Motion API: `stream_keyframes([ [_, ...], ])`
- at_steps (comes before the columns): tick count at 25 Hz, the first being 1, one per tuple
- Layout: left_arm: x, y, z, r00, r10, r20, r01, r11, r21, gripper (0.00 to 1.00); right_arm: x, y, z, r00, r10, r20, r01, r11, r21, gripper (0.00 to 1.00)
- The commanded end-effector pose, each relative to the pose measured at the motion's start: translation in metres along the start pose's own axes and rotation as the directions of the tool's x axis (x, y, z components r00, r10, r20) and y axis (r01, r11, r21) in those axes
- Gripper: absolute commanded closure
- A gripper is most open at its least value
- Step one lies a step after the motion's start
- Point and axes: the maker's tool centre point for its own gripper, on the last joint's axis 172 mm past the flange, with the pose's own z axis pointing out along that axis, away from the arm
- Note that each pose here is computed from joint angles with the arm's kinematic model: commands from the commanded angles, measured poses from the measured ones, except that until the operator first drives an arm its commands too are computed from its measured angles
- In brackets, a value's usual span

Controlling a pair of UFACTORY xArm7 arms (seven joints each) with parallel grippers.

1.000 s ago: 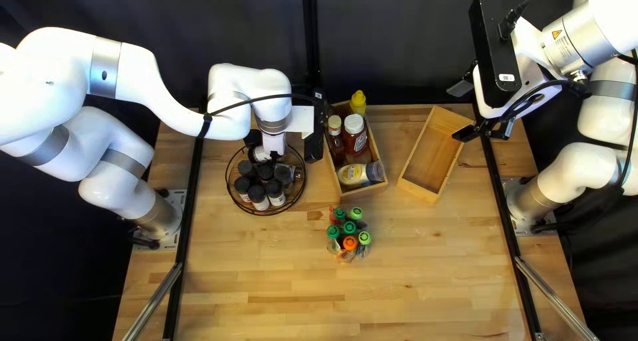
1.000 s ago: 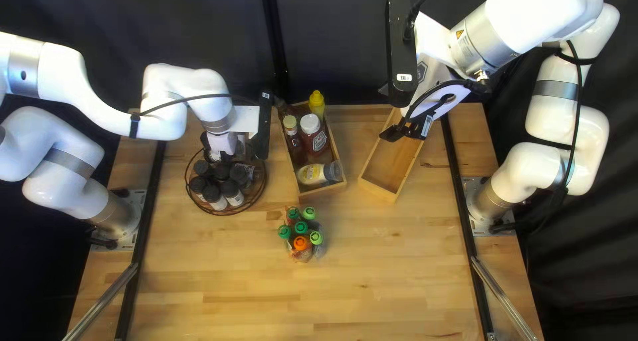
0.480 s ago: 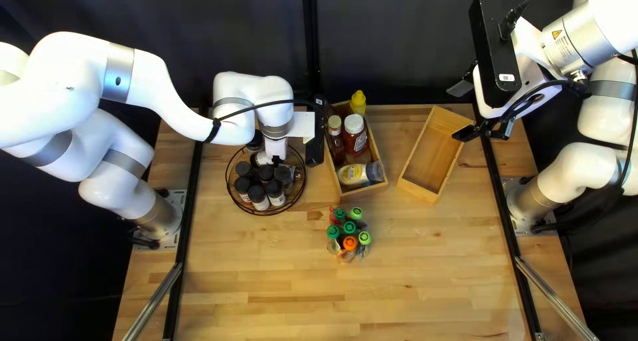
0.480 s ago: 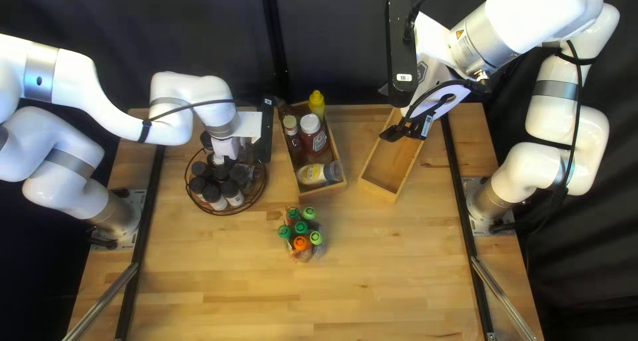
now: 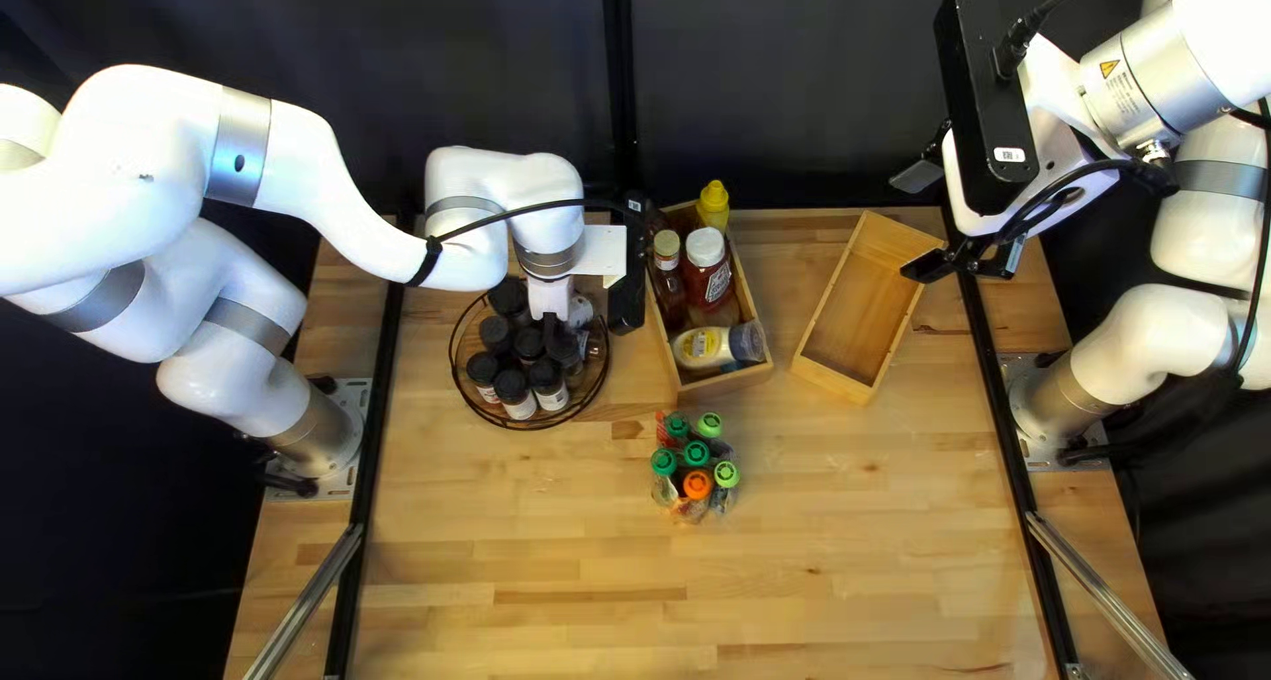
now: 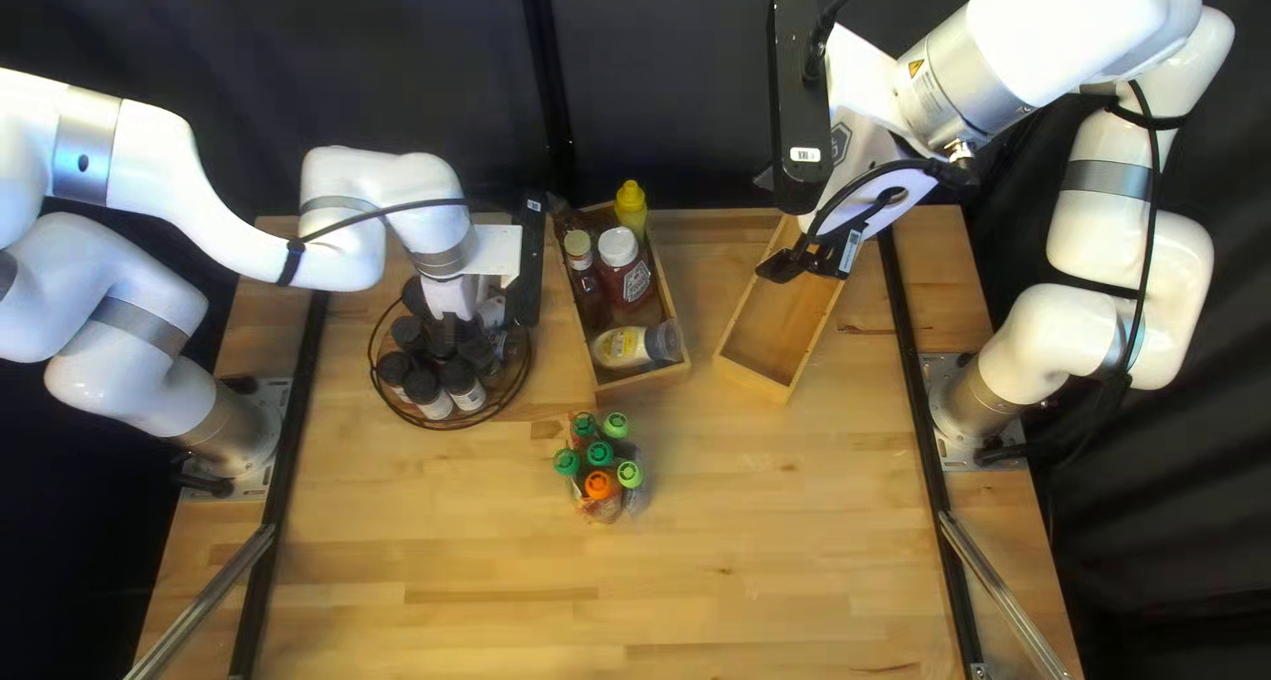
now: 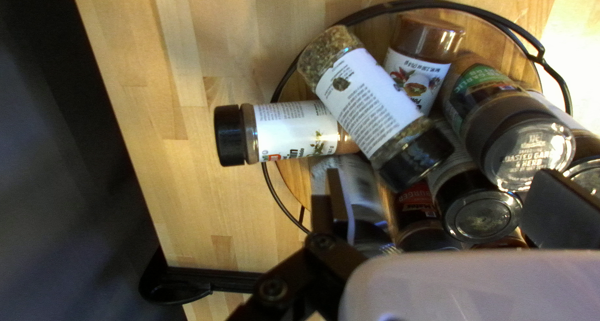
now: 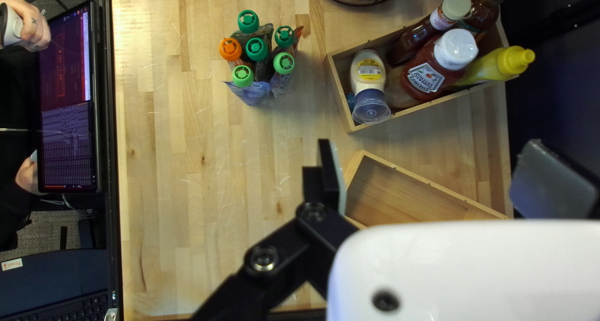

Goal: Separate condiments, baby food and spices and place it in 3 different racks/containers

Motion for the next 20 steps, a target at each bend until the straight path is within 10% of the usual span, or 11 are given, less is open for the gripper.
stream_keyframes([
  [1, 0.001, 0.003, -0.005, 1.000, 0.007, -0.002, -0.007, 1.000, 0.001, 0.18, 0.000, 0.000, 0.000, 1.000, 0.000, 0.000, 0.000, 1.000, 0.000, 0.00],
  [5, 0.003, 0.012, -0.021, 1.000, 0.017, -0.009, -0.017, 1.000, -0.001, 0.00, 0.000, 0.000, 0.000, 1.000, 0.000, 0.000, 0.000, 1.000, 0.000, 0.00],
  [20, 0.003, 0.104, -0.187, 0.991, 0.011, -0.131, -0.030, 0.989, -0.144, 0.00, 0.000, 0.000, 0.000, 1.000, 0.000, 0.000, 0.000, 1.000, 0.000, 0.00],
])
